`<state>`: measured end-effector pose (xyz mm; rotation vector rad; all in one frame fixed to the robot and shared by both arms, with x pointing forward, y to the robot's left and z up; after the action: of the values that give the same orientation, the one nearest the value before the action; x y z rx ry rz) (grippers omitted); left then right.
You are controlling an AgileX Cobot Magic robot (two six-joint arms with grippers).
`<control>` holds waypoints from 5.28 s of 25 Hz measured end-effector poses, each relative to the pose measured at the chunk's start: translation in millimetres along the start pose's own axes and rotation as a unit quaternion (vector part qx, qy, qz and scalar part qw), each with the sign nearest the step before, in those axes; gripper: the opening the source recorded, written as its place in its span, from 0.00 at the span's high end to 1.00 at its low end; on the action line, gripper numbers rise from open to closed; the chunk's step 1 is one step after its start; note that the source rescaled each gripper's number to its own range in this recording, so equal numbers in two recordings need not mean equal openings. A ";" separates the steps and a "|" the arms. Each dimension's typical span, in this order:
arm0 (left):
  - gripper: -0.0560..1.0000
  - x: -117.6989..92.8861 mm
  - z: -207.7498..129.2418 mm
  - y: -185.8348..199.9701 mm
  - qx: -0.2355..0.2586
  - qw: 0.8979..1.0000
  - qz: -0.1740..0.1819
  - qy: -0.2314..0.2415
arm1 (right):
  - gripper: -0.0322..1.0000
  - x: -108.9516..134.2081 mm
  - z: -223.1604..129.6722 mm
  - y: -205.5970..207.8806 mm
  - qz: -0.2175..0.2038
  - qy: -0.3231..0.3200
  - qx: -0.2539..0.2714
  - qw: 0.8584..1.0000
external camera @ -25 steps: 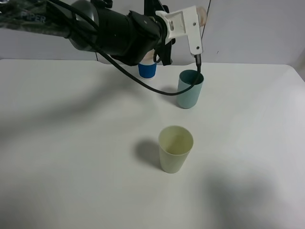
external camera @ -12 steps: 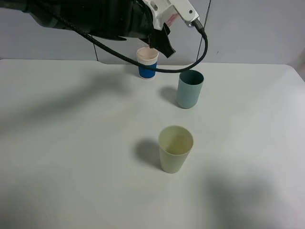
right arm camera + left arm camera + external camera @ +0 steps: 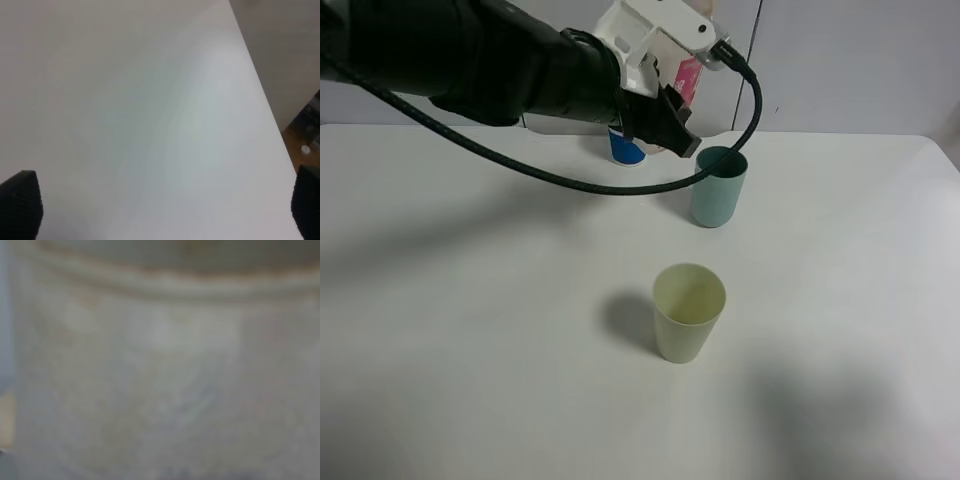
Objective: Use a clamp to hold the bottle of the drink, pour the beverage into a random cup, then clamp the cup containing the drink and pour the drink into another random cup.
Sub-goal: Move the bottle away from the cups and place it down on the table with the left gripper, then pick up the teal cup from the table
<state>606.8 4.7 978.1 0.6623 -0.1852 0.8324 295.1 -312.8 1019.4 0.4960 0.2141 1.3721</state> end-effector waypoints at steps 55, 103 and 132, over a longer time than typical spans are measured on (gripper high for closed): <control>0.95 55.8 -212.6 34.7 -0.034 0.992 -0.006 0.124 | 0.00 0.0 0.0 0.0 0.000 0.000 0.000 1.000; 0.00 38.8 -223.1 31.4 -0.047 0.990 -0.029 0.134 | 0.00 0.0 0.0 0.0 0.000 0.000 0.000 1.000; 0.00 82.1 -150.2 235.7 -0.063 0.951 0.217 0.210 | 0.00 0.0 0.0 0.0 0.000 0.000 0.000 1.000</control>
<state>473.8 262.6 1004.0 0.3113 0.0048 1.3543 295.1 -312.8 1019.4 0.4960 0.2141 1.3721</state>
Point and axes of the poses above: a point on each arm's last joint axis where the gripper is mounted, y pointing back along that axis away from the gripper, x along the wrist's bending axis when the last joint is at zero, z = x × y, the point moved 7 cm from there along -y, pointing out along that axis toward the gripper, and after that the axes turned 12 degrees about -y, right-handed, at the moved point
